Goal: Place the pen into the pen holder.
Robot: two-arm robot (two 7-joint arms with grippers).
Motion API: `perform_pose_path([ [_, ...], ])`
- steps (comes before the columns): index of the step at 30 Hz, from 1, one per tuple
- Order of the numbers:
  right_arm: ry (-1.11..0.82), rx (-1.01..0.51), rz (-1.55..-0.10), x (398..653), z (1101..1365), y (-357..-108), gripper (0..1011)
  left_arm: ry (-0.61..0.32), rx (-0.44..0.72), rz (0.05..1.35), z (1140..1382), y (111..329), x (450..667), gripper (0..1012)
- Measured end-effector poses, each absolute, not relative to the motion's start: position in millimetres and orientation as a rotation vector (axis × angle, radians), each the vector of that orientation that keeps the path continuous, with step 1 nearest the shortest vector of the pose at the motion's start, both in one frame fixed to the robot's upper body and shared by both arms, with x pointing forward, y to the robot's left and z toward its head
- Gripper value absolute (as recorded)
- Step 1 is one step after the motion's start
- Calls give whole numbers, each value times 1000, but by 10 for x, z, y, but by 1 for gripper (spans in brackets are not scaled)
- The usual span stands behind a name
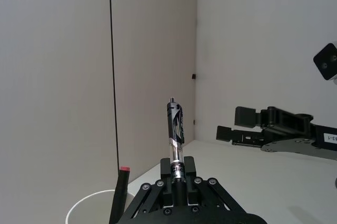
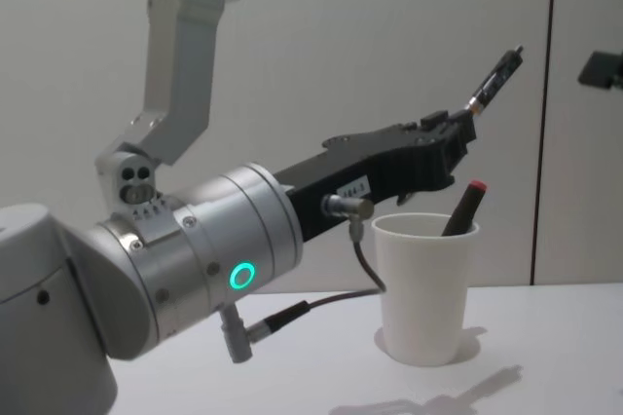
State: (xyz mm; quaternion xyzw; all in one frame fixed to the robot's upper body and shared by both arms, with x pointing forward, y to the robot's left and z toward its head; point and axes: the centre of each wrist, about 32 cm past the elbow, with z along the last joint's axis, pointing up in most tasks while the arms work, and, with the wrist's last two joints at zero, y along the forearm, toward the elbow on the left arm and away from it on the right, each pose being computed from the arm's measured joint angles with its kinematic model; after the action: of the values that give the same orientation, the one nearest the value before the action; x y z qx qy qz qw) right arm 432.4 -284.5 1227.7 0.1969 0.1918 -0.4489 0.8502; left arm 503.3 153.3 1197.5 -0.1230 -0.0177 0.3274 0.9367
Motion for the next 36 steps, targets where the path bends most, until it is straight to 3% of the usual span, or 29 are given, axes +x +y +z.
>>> perform_pose_path([
  [16,529,524,-830,4442,12363,-2828,1001,-36,-251,669,11975,1533,5033,141],
  [36,590,536,-822,4651,12432,-2535,1001,-36,-251,669,11975,1533,5033,141],
])
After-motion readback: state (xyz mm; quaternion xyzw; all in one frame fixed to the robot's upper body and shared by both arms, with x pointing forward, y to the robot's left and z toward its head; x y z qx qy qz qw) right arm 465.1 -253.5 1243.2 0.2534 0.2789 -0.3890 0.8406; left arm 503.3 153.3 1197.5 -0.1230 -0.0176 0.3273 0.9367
